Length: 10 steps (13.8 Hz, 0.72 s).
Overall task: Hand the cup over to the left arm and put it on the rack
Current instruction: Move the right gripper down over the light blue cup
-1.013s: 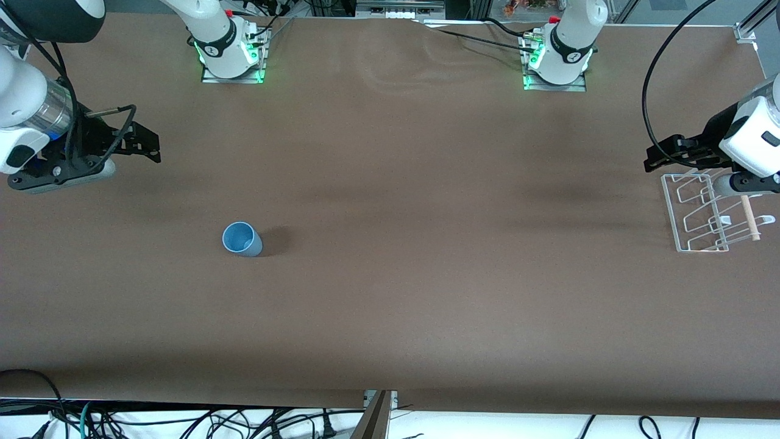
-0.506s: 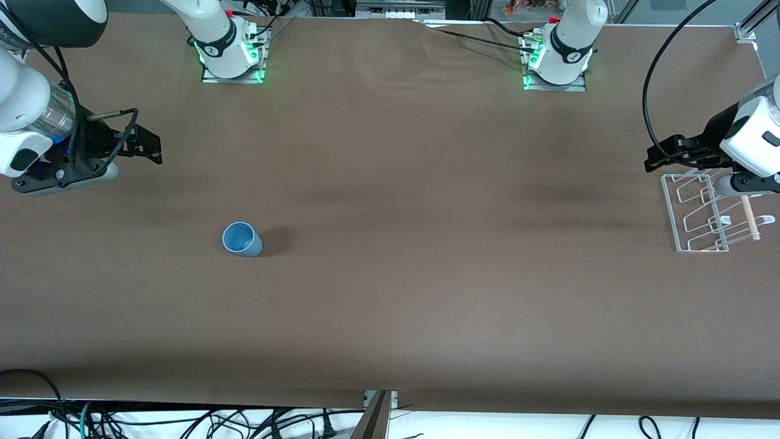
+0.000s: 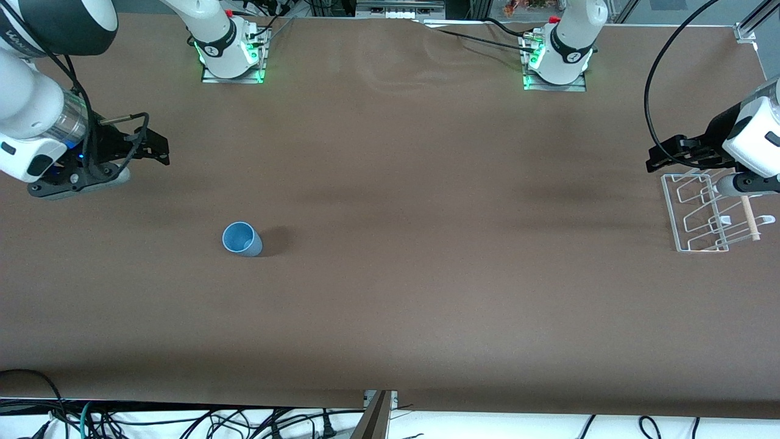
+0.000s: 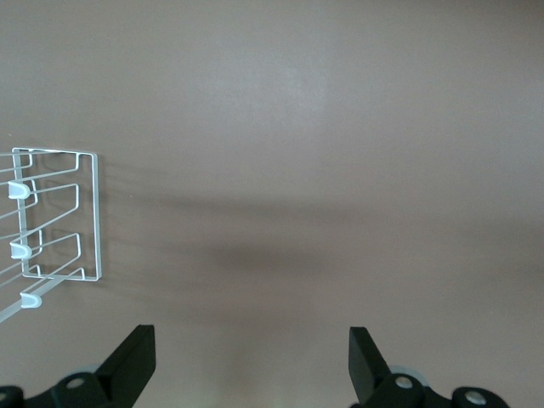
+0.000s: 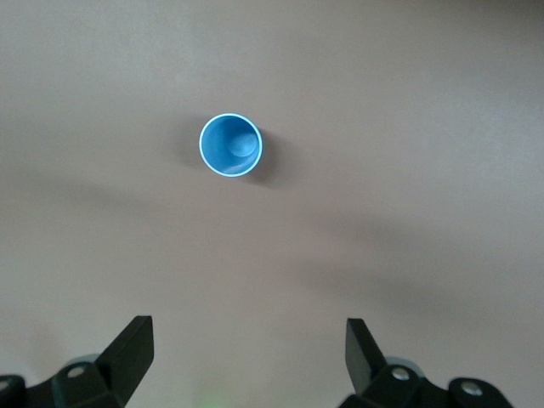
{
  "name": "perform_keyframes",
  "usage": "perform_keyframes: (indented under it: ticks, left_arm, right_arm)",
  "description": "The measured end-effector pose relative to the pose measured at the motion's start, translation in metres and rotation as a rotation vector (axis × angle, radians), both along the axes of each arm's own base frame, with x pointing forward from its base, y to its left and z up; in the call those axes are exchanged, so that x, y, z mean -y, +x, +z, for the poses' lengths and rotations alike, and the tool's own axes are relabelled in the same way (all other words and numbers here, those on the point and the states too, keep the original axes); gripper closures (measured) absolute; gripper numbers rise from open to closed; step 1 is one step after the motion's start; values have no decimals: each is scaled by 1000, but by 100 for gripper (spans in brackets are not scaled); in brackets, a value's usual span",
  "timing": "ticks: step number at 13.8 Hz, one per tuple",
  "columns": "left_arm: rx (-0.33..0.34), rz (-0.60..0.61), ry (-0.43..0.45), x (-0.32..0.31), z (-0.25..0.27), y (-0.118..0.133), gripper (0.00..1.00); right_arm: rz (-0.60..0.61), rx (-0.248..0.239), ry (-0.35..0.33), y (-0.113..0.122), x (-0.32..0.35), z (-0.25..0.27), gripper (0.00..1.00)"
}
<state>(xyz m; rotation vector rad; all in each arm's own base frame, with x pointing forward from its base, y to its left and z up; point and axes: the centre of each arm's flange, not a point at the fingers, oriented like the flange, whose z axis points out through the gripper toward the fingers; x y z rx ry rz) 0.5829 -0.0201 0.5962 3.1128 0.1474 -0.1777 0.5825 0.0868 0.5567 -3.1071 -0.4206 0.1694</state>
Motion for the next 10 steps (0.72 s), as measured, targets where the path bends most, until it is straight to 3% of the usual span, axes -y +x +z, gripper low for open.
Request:
perform_keyframes:
  ticks: [4, 10]
  left_arm:
    - [0, 1, 0, 0, 0, 0, 0]
    - [-6, 2, 0, -1, -2, 1, 0]
  right_arm:
    - [16, -31, -5, 10, -11, -26, 0]
    - [23, 9, -1, 52, -23, -99, 0]
